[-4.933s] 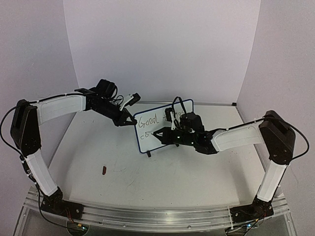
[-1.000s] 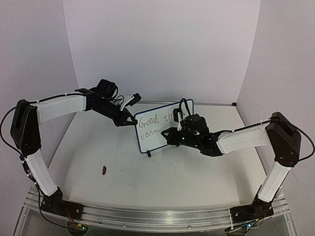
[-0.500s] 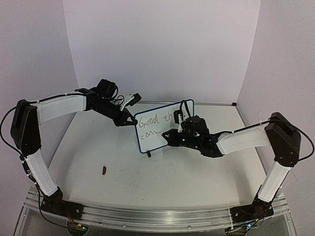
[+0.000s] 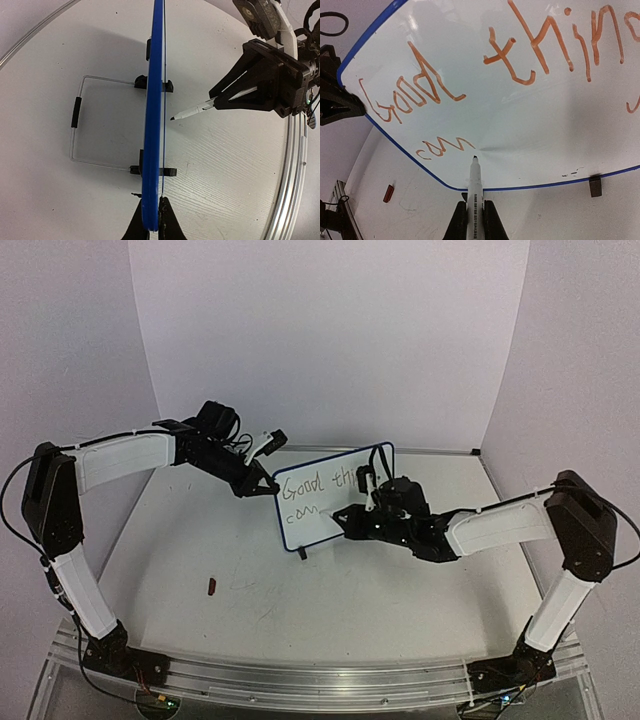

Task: Write a sentence on the whiteboard

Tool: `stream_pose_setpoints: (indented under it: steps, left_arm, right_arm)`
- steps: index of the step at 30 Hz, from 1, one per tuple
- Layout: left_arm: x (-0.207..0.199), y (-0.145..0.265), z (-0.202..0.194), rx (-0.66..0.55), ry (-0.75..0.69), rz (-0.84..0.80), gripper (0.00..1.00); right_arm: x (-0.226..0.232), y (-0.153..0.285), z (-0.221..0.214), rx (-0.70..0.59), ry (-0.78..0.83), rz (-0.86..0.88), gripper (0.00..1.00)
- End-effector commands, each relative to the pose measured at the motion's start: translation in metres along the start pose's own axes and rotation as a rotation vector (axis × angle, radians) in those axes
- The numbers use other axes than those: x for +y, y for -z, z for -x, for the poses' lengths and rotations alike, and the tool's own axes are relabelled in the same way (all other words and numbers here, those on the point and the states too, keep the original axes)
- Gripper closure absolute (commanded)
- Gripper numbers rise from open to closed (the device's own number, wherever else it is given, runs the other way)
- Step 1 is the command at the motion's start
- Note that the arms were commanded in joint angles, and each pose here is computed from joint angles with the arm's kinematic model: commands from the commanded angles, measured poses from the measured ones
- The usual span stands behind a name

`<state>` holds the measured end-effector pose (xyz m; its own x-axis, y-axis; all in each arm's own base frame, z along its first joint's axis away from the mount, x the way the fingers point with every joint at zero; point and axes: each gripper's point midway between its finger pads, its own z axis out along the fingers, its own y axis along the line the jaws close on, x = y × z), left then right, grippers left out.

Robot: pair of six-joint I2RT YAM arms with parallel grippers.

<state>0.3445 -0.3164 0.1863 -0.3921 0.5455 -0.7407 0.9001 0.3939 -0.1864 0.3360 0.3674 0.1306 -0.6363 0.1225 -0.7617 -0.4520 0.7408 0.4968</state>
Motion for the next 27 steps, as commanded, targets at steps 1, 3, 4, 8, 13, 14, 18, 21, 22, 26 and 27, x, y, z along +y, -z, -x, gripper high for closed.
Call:
stream_pose_setpoints:
  steps: [1, 3, 4, 8, 13, 14, 18, 21, 22, 26, 27]
  left_arm:
    - [0.010, -0.013, -0.044, 0.163, 0.019, 0.051, 1.00]
    - [0.010, -0.013, -0.044, 0.164, 0.018, 0.052, 1.00]
    - [0.010, -0.013, -0.044, 0.164, 0.019, 0.051, 1.00]
    - [0.010, -0.013, -0.044, 0.165, 0.019, 0.052, 1.00]
    - [0.010, -0.014, -0.045, 0.166, 0.020, 0.050, 1.00]
    - [0.010, -0.014, -0.045, 0.166, 0.020, 0.048, 1.00]
    - [0.010, -0.015, -0.045, 0.167, 0.020, 0.047, 1.00]
    - [0.010, -0.015, -0.045, 0.168, 0.021, 0.048, 1.00]
    - [0.010, -0.015, -0.046, 0.169, 0.022, 0.047, 1.00]
    - [0.010, -0.015, -0.046, 0.169, 0.020, 0.047, 1.00]
    - [0.010, -0.015, -0.046, 0.169, 0.020, 0.047, 1.00]
  right_arm:
    - [0.017, 0.018, 0.030, -0.078, 0.006, 0.043, 1.00]
    - [0.016, 0.017, 0.032, -0.082, 0.009, 0.037, 1.00]
    - [0.016, 0.016, 0.033, -0.084, 0.011, 0.035, 1.00]
    - [0.014, 0.010, 0.035, -0.091, 0.014, 0.019, 1.00]
    - [0.013, 0.002, 0.036, -0.092, 0.011, 0.007, 1.00]
    - [0.013, 0.001, 0.035, -0.089, 0.012, 0.005, 1.00]
    - [0.011, -0.003, 0.034, -0.084, 0.009, -0.002, 1.00]
    - [0.006, -0.005, 0.030, -0.079, 0.001, -0.017, 1.00]
    - [0.005, -0.005, 0.028, -0.077, -0.003, -0.023, 1.00]
    - [-0.005, -0.006, 0.018, -0.061, -0.018, -0.048, 1.00]
    - [-0.006, -0.007, 0.016, -0.054, -0.022, -0.051, 1.00]
